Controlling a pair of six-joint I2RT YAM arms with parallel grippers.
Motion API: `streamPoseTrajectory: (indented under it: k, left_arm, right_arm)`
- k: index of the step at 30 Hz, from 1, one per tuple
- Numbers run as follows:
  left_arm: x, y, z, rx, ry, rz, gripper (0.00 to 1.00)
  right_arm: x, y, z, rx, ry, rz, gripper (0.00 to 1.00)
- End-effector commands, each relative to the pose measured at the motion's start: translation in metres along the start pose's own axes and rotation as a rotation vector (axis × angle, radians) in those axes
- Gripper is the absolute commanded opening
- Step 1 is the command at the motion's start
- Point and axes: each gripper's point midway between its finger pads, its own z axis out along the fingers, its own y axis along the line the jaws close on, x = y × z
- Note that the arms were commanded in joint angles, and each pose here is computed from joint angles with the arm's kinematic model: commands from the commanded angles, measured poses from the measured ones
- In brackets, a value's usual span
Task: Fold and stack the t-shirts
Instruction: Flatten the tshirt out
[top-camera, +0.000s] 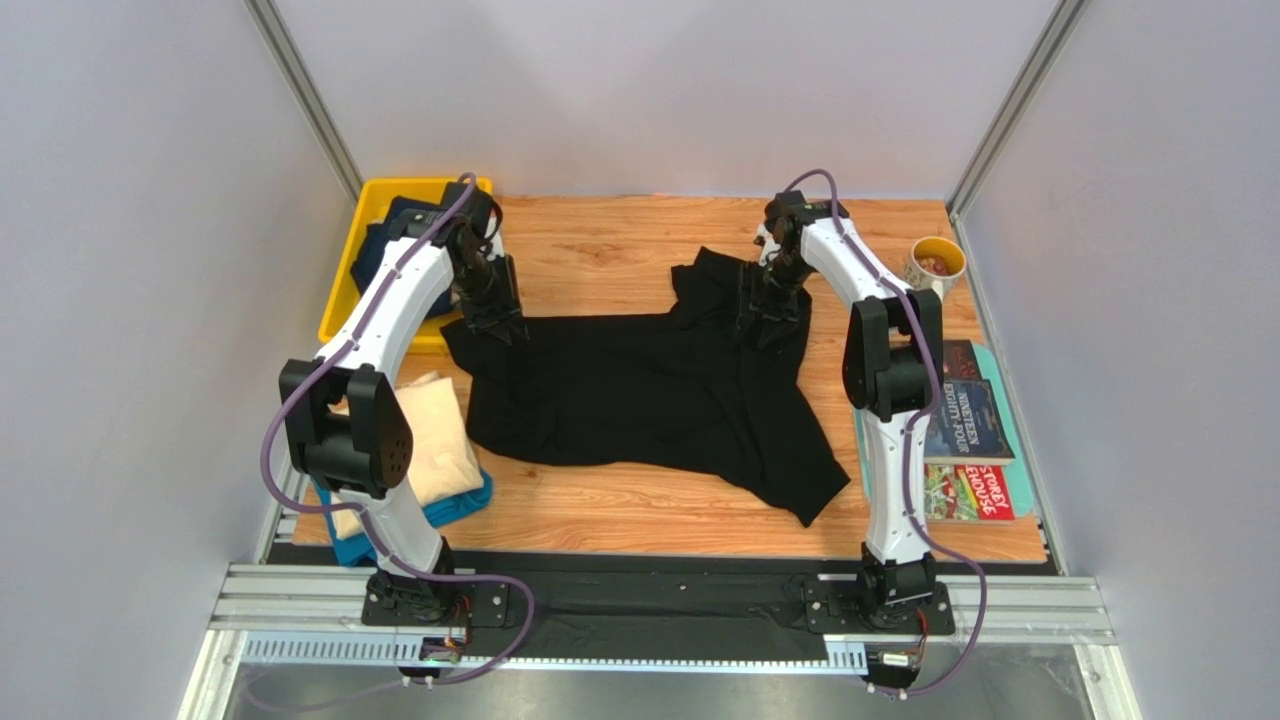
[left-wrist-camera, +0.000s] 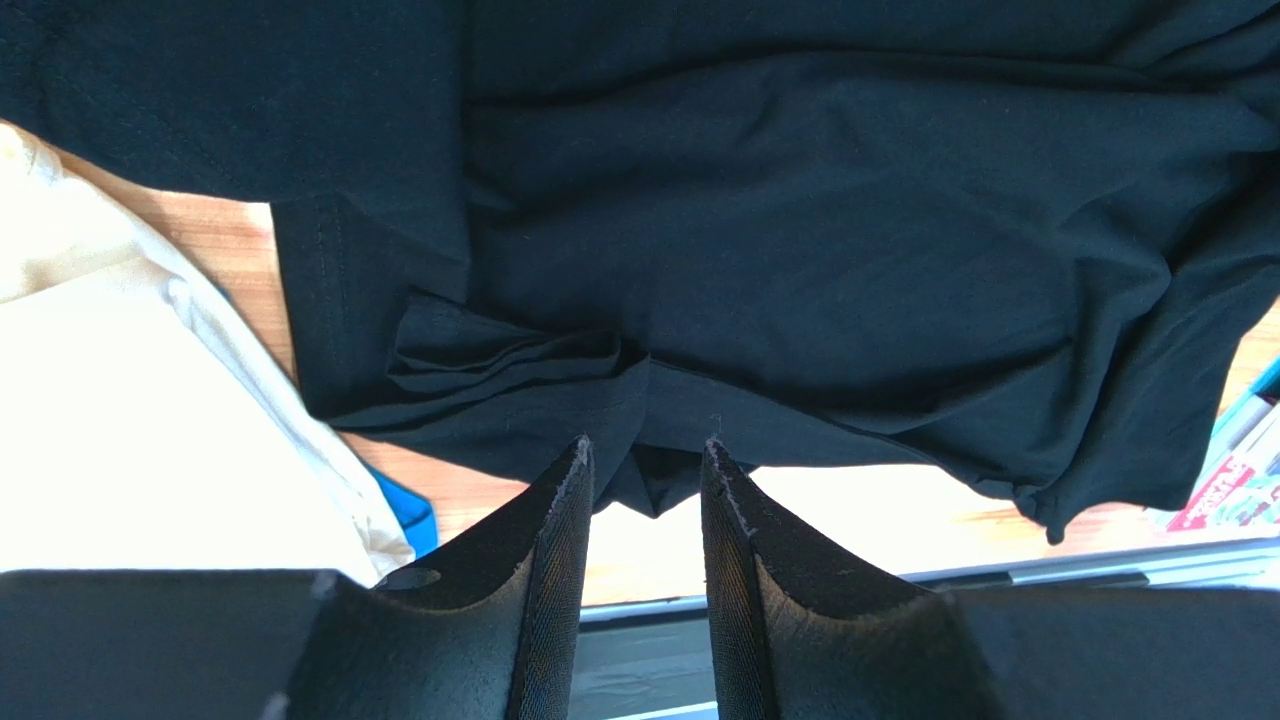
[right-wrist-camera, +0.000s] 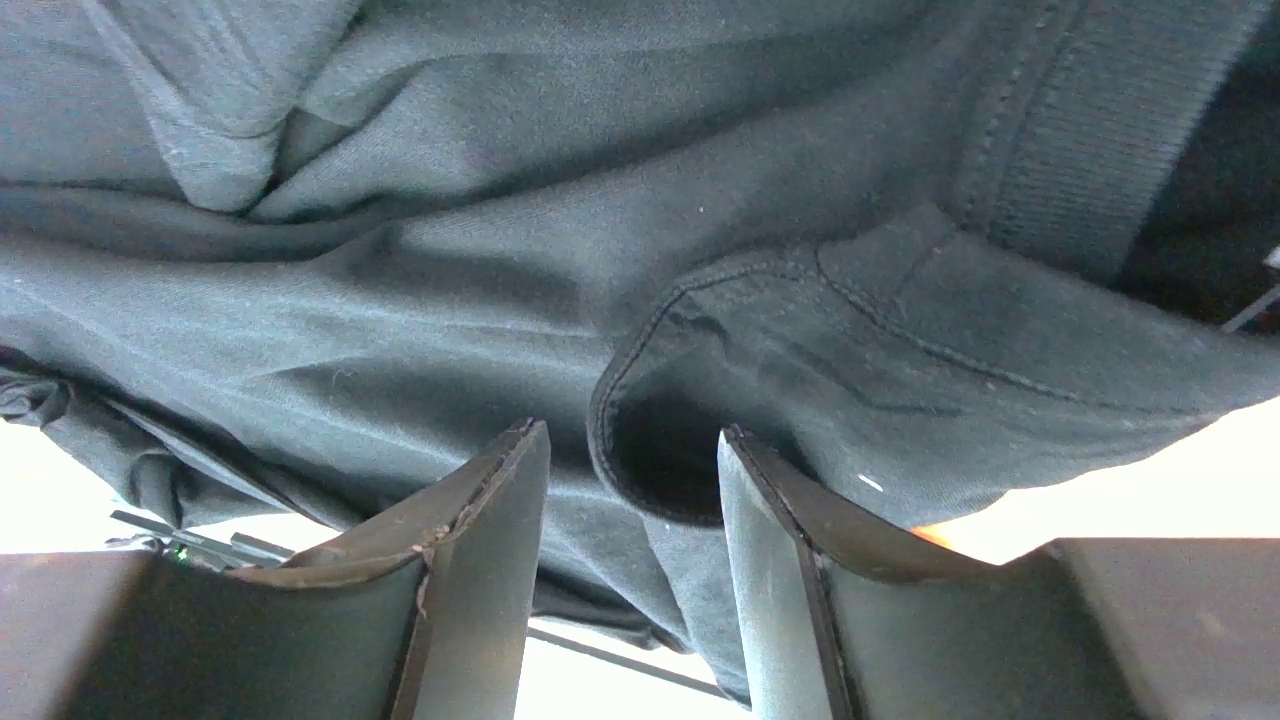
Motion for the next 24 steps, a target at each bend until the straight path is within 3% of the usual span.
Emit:
streamPoseTrajectory:
  k: [1,4,6,7,8,9,19,23,24]
  left_arm:
    - [0.000,-0.002,0.002,0.001,-0.004,-0.005,0.39]
    - [0.000,-0.002,0.002,-0.001,-0.001,-0.001,0.39]
    - [-0.001,-0.004,0.004,0.002,0.001,0.004,0.39]
    - [-0.001,-0.003,0.004,0.001,0.004,0.005,0.39]
    - [-0.001,-0.003,0.005,0.000,0.005,0.005,0.39]
    - [-0.001,-0.004,0.005,0.001,0.006,0.005,0.39]
    - [-0.008,-0.012,0.010,0.014,0.007,0.019,0.38]
    - [-0.014,-0.022,0.006,0.043,0.001,0.025,0.38]
    - [-0.018,-0.024,0.003,0.050,-0.011,0.026,0.38]
  right_arm:
    - [0.002,0.007,0.003,-0.016,0.014,-0.029,0.51]
    - [0.006,0.006,0.008,-0.013,0.037,-0.025,0.50]
    - [0.009,0.006,0.010,-0.007,0.047,-0.029,0.44]
    - [0.010,0.005,0.011,-0.002,0.052,-0.029,0.36]
    - [0.012,0.006,0.010,0.003,0.054,-0.033,0.13]
    - [0.012,0.005,0.010,0.006,0.053,-0.034,0.00]
    - [0.028,0.002,-0.067,0.087,-0.083,-0.059,0.00]
    - [0.055,-0.036,-0.104,0.187,-0.126,0.010,0.00]
    - [0.074,-0.051,-0.096,0.207,-0.073,0.043,0.00]
